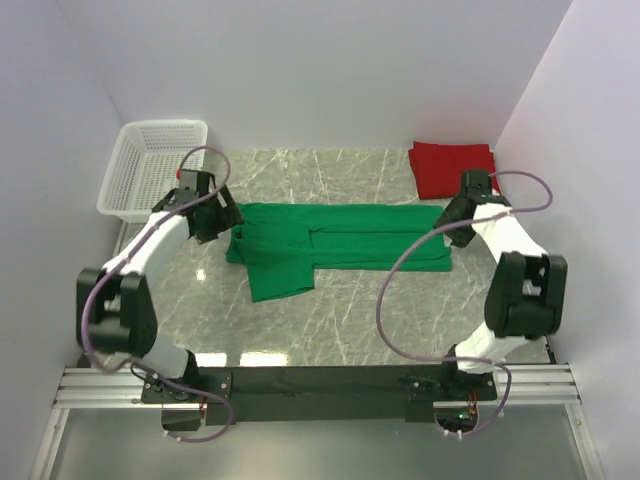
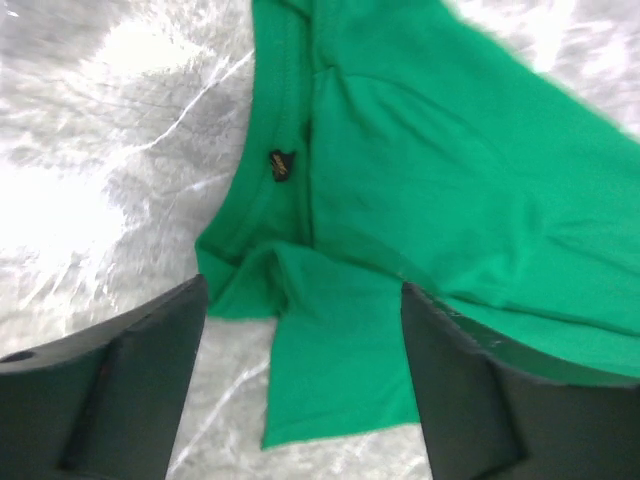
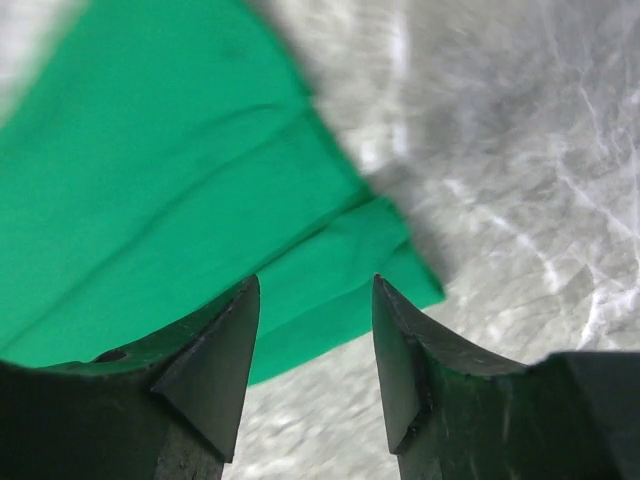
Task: Fold and stack the t-shirts
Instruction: Fold the tshirt
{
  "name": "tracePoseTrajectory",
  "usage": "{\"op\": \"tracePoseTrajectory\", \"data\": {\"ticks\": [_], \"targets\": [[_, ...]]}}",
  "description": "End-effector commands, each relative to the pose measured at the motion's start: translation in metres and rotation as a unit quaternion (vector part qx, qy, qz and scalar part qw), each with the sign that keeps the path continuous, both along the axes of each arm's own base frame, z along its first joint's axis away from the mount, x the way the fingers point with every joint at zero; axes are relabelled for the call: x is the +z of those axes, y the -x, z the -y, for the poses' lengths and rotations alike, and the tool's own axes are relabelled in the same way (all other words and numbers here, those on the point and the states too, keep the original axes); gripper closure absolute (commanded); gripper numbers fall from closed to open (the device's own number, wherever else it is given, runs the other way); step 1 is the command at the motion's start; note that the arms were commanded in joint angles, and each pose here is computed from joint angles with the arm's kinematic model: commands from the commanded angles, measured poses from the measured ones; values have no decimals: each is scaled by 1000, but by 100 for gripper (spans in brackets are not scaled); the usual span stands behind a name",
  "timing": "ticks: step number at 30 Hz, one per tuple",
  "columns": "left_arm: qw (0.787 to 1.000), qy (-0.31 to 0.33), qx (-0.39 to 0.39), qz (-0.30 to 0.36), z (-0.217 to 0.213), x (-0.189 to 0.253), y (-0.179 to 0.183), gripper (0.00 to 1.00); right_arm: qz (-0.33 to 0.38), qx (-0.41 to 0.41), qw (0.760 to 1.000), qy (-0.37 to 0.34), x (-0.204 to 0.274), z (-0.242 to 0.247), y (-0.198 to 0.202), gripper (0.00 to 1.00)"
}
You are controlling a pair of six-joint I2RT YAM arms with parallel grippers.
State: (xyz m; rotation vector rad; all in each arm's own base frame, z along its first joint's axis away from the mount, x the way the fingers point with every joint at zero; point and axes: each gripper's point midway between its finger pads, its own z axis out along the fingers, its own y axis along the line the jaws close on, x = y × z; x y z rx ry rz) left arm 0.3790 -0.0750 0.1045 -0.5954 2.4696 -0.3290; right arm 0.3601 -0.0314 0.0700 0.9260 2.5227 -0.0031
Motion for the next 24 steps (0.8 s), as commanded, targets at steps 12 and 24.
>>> {"op": "tracePoseTrajectory", "data": {"ticks": [12, 24], "targets": [[998, 6, -63, 5, 38, -11, 116, 18, 165, 237, 937, -197, 59, -198, 37, 46], [994, 10, -90, -57, 67, -64, 133, 32, 99, 341, 892, -279, 2, -337, 81, 53]]}}
